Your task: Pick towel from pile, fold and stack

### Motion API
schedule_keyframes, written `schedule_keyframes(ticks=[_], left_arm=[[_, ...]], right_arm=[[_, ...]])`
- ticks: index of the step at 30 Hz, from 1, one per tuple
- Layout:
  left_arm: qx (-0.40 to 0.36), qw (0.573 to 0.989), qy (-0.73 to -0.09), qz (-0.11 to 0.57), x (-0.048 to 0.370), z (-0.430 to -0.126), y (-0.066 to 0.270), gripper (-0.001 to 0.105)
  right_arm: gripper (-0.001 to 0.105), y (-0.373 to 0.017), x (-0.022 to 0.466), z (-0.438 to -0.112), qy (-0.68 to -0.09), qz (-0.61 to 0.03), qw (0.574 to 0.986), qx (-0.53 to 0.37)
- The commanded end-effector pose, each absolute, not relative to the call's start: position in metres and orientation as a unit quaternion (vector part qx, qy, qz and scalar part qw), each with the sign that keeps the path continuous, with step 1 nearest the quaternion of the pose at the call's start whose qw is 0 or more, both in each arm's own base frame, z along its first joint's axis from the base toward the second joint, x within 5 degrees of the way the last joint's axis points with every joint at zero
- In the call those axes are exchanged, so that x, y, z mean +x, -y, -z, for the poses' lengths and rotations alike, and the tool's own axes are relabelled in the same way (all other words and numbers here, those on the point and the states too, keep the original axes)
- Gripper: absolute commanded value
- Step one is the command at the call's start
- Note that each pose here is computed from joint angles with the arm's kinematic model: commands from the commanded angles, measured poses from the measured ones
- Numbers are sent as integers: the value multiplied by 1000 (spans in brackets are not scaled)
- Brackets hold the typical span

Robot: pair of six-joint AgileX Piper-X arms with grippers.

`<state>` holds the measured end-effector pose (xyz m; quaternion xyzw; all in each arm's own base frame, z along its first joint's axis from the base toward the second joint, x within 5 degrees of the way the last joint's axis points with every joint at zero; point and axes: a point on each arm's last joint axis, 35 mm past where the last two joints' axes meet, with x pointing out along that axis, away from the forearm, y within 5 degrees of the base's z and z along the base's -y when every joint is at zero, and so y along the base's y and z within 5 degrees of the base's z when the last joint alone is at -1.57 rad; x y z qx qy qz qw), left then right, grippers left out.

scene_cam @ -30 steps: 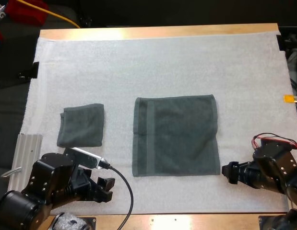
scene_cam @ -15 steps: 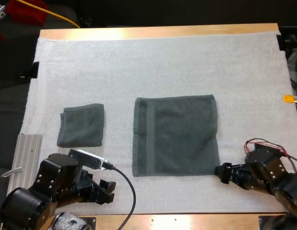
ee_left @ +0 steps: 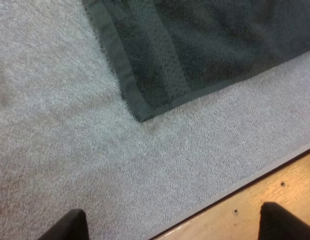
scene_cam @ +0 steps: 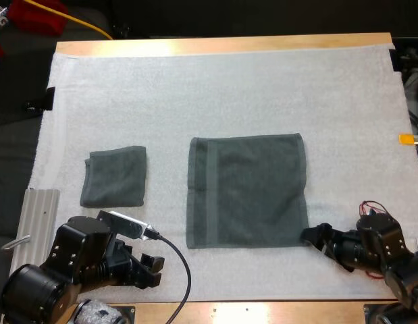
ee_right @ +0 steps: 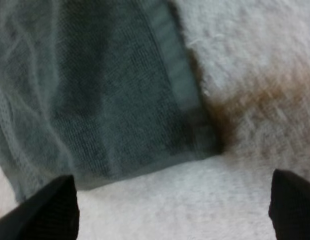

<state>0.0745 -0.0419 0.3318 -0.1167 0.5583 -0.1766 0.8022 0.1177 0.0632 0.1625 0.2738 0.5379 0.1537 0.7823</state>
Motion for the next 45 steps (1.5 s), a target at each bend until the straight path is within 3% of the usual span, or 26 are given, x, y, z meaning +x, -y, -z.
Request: schedule_keyframes(ticks=[1, 9, 35, 37, 39, 43, 45], left_arm=[[-121, 801, -558, 179, 74, -332, 42, 66], [-121, 801, -558, 179, 74, -332, 42, 66], [-122, 803, -555, 180, 75, -332, 43, 66], [-122, 803, -555, 180, 75, -332, 43, 66], [-122, 803, -555, 180, 75, -332, 43, 66], [-122, 803, -555, 180, 75, -332, 43, 66], [-122, 803, -555, 180, 75, -332, 43, 66]], right_arm=[[75, -63, 118, -161, -532, -164, 780, 286], [75, -63, 112, -138, -512, -188, 766, 341], [75, -73, 132, -117, -531, -186, 739, 370], [73, -73, 132, -117, -531, -186, 739, 370], [58, -73, 132, -117, -531, -186, 739, 370], [39, -73, 132, -117, -530, -183, 741, 369], [35, -73, 133, -117, -529, -181, 742, 369]])
